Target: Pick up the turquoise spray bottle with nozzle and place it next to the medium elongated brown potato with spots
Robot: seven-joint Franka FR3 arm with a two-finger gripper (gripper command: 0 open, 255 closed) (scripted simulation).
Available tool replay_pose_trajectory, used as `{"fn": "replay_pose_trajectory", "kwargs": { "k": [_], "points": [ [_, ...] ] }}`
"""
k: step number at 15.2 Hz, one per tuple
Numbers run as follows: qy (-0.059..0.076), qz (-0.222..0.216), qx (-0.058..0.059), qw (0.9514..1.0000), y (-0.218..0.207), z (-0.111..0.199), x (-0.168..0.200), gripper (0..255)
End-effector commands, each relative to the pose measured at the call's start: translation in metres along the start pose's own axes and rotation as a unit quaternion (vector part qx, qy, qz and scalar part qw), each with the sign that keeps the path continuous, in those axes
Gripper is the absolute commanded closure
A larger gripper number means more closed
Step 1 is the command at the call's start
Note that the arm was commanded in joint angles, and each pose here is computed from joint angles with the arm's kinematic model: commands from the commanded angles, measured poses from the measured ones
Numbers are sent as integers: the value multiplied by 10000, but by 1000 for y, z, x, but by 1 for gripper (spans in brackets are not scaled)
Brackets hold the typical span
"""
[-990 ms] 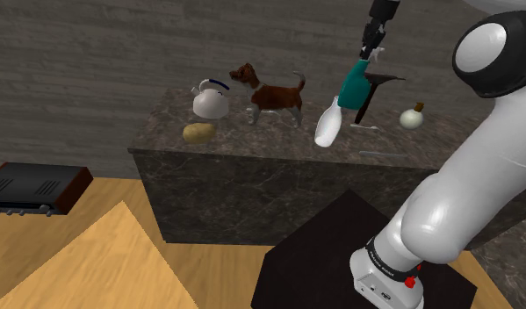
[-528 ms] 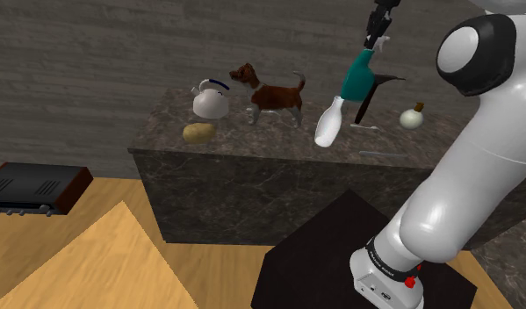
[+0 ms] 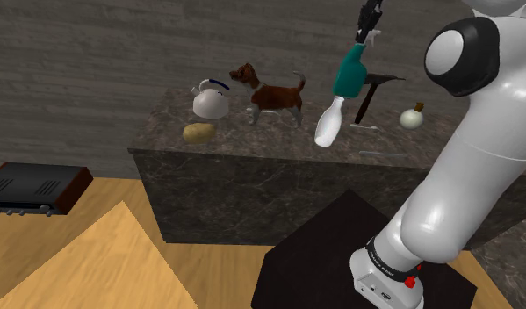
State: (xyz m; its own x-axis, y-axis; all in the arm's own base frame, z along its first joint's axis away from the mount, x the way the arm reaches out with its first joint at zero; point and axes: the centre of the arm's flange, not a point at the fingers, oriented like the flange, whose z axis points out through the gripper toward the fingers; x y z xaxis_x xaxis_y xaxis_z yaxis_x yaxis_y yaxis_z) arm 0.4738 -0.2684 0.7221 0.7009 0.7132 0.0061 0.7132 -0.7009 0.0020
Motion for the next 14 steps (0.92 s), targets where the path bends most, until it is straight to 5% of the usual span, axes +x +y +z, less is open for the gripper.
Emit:
{"fn": "replay_pose_trajectory", "kwargs": {
  "k": [1, 14],
  "points": [
    [1, 6, -3, 10000, -4, 11, 23, 255],
    [1, 6, -3, 10000, -29, 71, 182, 255]
  ]
}}
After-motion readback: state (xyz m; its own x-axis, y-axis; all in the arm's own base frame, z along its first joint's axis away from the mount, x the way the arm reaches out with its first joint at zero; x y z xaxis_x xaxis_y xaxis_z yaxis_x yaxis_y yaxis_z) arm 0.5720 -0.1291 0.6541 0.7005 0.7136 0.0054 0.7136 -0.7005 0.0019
